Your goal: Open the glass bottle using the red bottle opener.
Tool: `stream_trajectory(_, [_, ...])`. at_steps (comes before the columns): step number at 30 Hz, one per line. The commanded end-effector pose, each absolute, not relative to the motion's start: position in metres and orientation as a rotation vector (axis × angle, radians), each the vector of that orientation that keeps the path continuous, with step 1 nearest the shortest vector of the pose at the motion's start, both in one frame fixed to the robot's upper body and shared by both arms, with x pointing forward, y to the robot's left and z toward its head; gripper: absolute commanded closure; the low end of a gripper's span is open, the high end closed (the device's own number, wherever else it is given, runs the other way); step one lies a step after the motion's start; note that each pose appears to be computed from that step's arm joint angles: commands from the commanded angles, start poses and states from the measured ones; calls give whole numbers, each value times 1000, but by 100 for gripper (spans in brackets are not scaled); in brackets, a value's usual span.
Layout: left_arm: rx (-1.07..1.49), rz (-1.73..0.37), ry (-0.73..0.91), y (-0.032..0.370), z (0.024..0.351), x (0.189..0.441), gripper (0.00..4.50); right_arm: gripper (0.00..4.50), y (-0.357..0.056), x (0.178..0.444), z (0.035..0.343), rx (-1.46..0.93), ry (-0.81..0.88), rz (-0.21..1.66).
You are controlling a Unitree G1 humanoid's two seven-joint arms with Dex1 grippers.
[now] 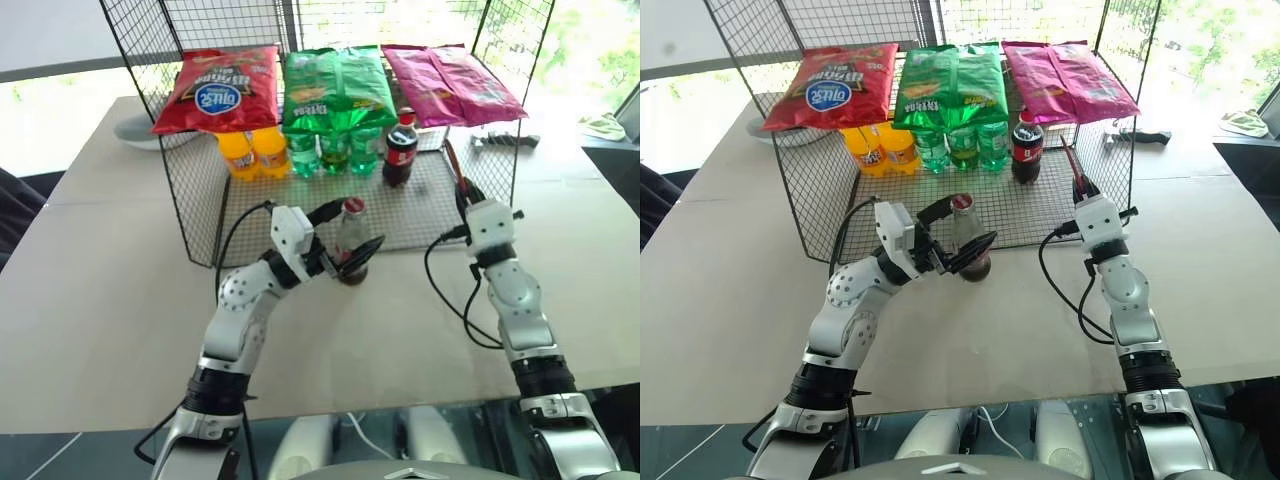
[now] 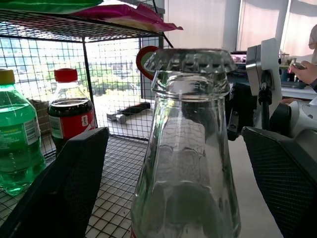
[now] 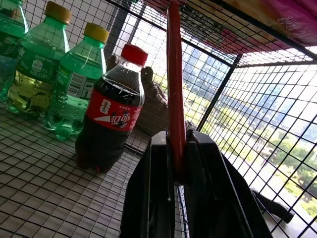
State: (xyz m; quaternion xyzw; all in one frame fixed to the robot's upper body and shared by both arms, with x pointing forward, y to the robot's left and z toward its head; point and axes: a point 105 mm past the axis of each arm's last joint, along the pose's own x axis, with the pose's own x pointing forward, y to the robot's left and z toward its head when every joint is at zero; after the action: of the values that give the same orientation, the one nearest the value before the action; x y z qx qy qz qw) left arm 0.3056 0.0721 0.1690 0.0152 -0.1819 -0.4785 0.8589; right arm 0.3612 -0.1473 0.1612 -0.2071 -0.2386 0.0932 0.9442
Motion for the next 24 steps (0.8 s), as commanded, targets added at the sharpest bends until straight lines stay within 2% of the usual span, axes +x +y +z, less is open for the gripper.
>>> stream_trajectory(1, [19,-1001,-440,75,180,304,5,450,-140,359,176,-403,-549,202])
stream_trajectory(15, [0,-1021,-448,74,180,301,5,450,-139,358,175,-398,-548,204])
stream_trajectory(18, [-4,-1014,-453,75,181,302,92,450,-139,358,174,-397,-546,204])
stream_trajectory(20, [1,-1006,-453,75,180,303,185,450,-138,358,173,-396,-545,204])
stream_trajectory(24, [3,-1006,-451,74,178,302,185,450,-138,358,173,-395,-546,205])
